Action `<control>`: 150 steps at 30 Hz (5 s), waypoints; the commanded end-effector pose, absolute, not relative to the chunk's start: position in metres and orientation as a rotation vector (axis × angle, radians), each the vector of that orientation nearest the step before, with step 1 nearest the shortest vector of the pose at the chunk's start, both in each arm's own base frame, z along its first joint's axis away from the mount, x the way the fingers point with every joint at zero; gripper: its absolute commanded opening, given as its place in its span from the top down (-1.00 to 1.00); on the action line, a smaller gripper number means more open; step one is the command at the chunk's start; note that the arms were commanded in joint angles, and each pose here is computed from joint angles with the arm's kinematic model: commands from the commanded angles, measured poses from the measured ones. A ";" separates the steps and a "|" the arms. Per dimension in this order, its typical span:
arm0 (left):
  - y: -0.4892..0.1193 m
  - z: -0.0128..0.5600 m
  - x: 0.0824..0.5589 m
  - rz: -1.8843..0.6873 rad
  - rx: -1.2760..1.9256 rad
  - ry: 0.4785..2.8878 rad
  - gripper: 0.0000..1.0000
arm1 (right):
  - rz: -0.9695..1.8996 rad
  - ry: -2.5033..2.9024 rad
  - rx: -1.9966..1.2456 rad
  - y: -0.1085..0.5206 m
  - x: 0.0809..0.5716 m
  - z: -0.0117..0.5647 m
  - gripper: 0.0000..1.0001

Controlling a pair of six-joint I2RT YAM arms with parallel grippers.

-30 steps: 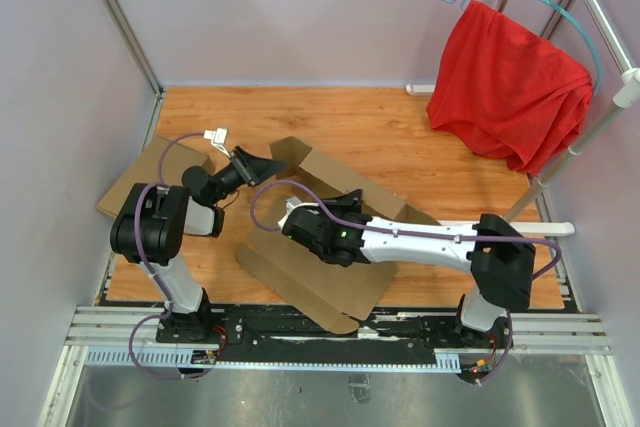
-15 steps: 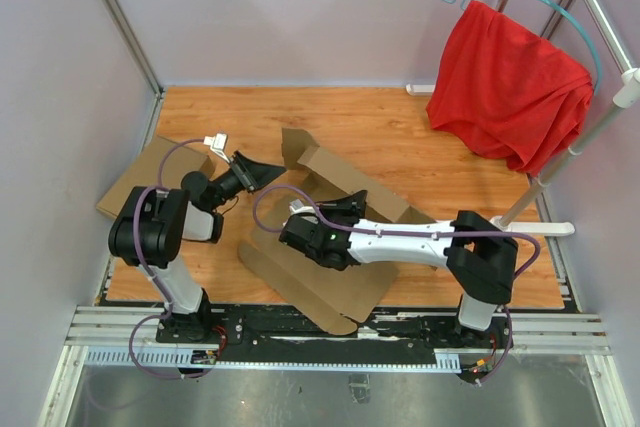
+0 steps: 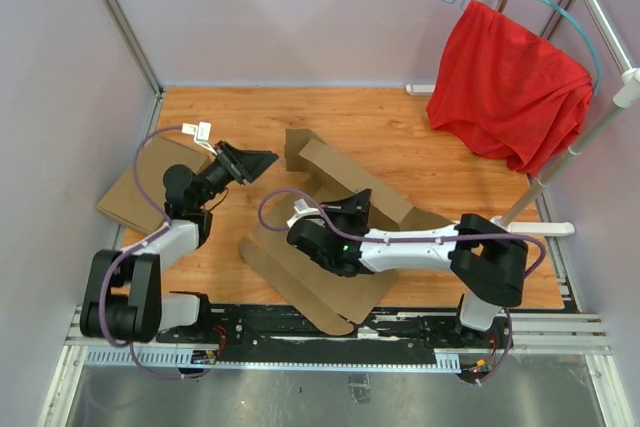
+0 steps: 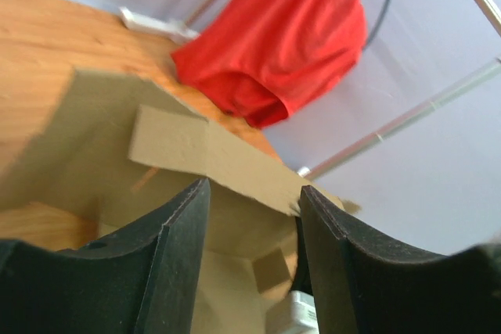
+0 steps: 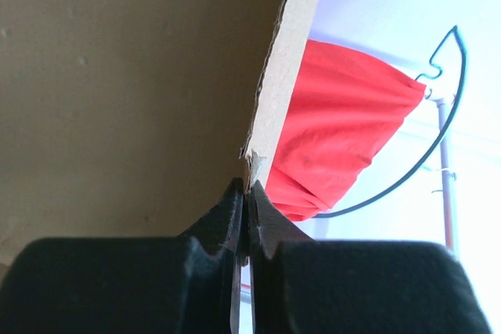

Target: Fold the paper box

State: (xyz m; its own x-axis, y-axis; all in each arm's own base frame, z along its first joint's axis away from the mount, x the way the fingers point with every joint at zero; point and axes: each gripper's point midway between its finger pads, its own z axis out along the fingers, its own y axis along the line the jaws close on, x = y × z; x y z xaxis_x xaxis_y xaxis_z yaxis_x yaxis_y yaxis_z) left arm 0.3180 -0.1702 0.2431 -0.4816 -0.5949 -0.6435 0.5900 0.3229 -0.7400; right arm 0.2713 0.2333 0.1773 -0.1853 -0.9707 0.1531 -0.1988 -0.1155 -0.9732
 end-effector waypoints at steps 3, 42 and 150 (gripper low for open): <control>-0.129 0.260 0.366 -1.008 -0.118 1.567 -0.15 | -1.322 1.403 -1.331 0.218 0.260 0.191 0.98; -0.219 0.161 0.436 -1.523 0.231 1.552 -0.18 | -1.044 1.470 -1.493 0.210 0.243 0.187 0.98; -0.167 0.155 0.403 -1.165 -0.043 1.934 -0.02 | -0.096 2.416 -0.603 0.112 0.480 0.148 -0.81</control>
